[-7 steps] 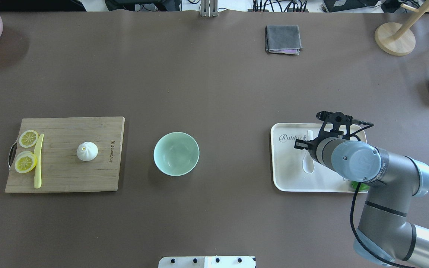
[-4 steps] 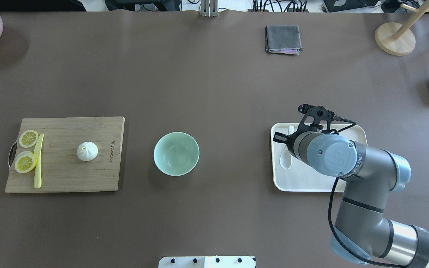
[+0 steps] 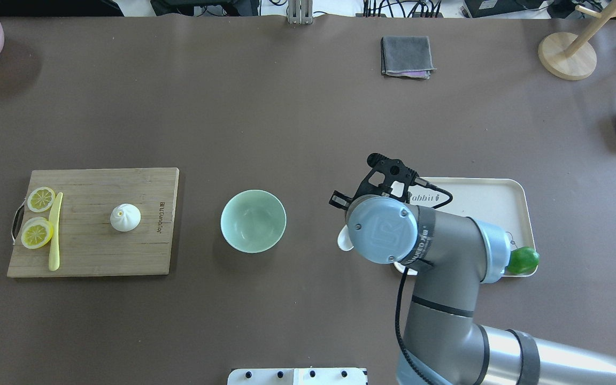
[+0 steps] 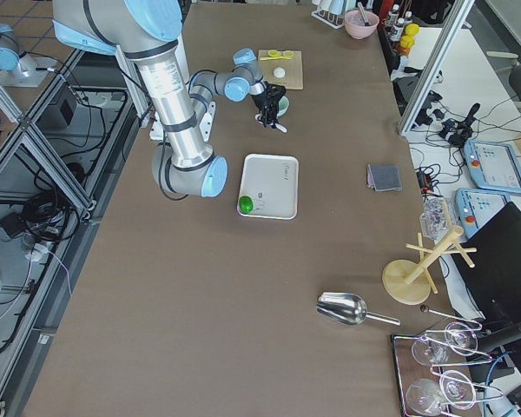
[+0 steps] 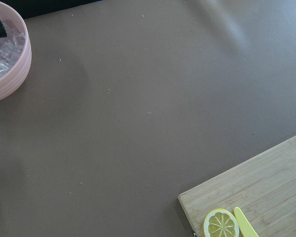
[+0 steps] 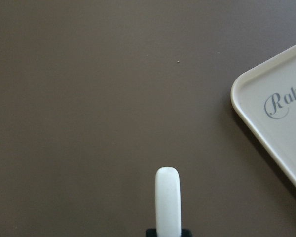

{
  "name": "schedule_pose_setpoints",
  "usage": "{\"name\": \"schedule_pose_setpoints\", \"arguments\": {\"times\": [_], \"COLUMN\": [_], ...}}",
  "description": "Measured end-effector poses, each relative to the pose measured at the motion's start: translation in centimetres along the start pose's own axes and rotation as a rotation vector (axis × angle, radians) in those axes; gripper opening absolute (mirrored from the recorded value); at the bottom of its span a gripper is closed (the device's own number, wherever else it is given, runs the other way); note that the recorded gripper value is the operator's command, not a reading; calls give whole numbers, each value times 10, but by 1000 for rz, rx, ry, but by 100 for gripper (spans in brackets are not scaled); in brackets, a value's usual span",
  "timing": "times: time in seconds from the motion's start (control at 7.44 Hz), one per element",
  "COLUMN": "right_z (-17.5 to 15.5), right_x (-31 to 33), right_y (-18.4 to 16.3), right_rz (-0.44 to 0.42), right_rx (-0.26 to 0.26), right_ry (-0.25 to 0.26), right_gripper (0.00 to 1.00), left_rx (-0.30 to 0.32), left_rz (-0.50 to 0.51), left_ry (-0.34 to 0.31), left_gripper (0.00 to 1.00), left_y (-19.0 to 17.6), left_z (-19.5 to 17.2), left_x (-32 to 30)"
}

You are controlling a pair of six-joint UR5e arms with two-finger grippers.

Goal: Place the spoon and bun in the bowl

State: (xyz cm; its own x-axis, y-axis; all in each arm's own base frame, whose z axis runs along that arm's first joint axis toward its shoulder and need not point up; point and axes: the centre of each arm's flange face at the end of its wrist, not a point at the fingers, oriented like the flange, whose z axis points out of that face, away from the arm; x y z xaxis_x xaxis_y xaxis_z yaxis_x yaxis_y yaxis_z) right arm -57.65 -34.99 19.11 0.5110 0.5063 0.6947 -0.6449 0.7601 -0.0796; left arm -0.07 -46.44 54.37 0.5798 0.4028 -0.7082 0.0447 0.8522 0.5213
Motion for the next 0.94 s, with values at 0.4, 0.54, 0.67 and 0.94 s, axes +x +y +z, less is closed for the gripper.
{"name": "schedule_pose_setpoints", "arguments": {"times": [0.4, 0.54, 0.67, 0.94], "right_z": [-1, 0, -1, -2], "right_x": [-78, -87, -92, -109], "right_y": [54, 67, 78, 93], "right_rz": [119, 127, 132, 156], "right_rx": [48, 59, 71, 95], "right_ry": [36, 40, 36, 32], "right_gripper": [0, 0, 0, 0], "left_rx": [-1, -1, -1, -1], "left_rz": [2, 2, 3, 3], "left_ry": [2, 2, 3, 3], "left_gripper": [99, 99, 99, 98], "left_y": [8, 11, 13, 14], "left_z": [1, 1, 1, 1], "left_x": [-1, -1, -1, -2]}}
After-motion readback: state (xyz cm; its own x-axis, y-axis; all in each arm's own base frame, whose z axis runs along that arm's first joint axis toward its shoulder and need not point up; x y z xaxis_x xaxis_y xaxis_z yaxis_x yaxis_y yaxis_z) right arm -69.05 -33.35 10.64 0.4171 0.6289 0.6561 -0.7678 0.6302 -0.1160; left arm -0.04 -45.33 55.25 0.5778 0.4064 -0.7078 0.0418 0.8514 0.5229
